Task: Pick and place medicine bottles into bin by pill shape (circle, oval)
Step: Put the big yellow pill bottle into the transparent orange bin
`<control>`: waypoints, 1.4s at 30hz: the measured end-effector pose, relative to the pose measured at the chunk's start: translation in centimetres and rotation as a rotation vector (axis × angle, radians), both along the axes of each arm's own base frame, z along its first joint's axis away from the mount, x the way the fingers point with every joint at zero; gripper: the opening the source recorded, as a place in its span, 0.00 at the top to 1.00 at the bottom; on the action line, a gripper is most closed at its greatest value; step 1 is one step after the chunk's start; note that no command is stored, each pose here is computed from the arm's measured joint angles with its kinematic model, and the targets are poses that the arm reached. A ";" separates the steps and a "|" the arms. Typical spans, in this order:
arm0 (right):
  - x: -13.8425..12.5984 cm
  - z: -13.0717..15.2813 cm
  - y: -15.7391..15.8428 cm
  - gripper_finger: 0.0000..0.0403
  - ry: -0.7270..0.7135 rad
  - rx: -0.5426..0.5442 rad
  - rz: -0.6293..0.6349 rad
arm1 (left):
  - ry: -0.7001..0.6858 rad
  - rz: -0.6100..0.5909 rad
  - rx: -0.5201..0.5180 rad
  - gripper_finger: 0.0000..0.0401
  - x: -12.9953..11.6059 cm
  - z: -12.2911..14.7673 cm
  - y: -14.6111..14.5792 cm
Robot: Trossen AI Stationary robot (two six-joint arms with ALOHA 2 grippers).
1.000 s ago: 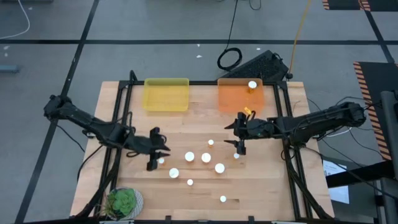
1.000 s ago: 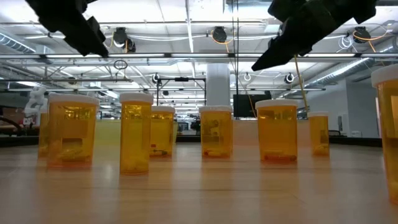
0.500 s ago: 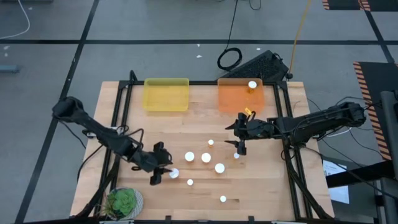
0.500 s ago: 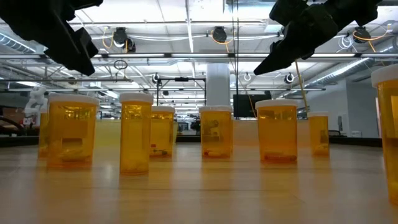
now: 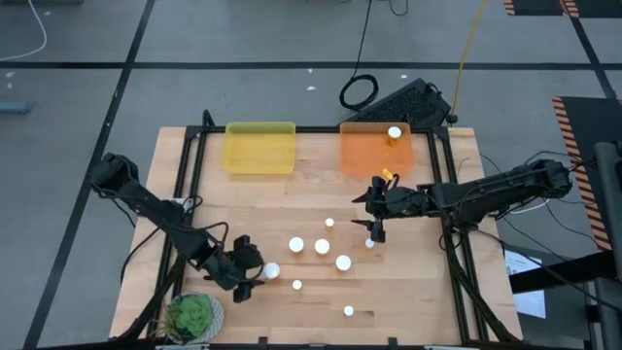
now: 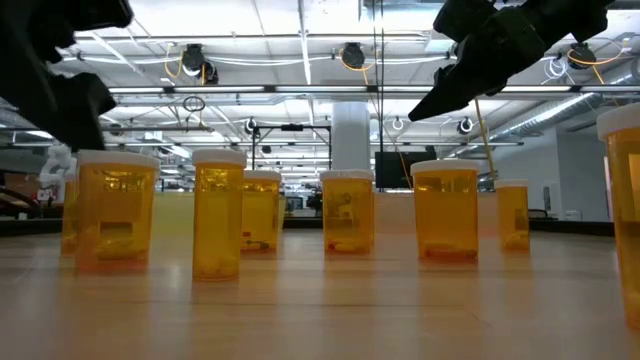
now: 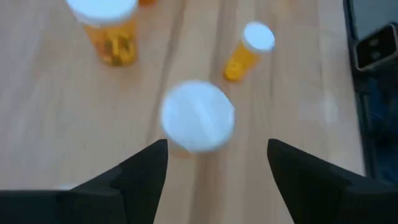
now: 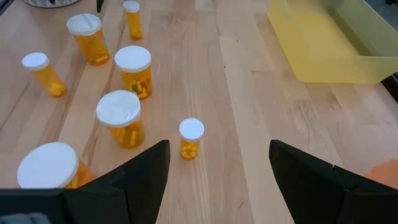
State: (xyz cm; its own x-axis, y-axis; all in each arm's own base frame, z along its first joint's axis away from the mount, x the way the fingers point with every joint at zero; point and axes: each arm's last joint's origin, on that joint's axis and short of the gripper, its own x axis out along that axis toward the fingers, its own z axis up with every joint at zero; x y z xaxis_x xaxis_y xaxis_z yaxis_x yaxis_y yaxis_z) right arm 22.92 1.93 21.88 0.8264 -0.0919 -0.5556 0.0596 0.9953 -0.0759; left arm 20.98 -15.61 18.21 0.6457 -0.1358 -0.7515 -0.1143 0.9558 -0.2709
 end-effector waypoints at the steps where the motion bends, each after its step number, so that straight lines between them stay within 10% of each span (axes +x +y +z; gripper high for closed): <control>1: 0.0 0.0 0.0 0.34 0.000 -0.001 0.001 | -0.001 0.007 -0.007 0.31 -0.2 0.0 -0.2; 19: 0.0 0.0 0.0 0.34 -0.001 0.000 0.002 | 0.105 0.081 0.081 0.39 0.4 -6.0 -2.5; 42: 0.0 0.0 0.0 0.34 0.000 0.000 0.002 | -0.112 0.140 0.347 0.33 1.8 -9.4 -3.3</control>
State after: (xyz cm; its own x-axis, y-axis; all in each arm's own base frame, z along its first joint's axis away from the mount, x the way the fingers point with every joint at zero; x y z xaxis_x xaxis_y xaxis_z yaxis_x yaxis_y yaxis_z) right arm 22.92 1.94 21.89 0.8266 -0.0903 -0.5555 0.0575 0.9954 -0.0762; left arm 22.79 -18.91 8.85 0.7208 0.2094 -0.6608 -0.2383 0.9700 0.0474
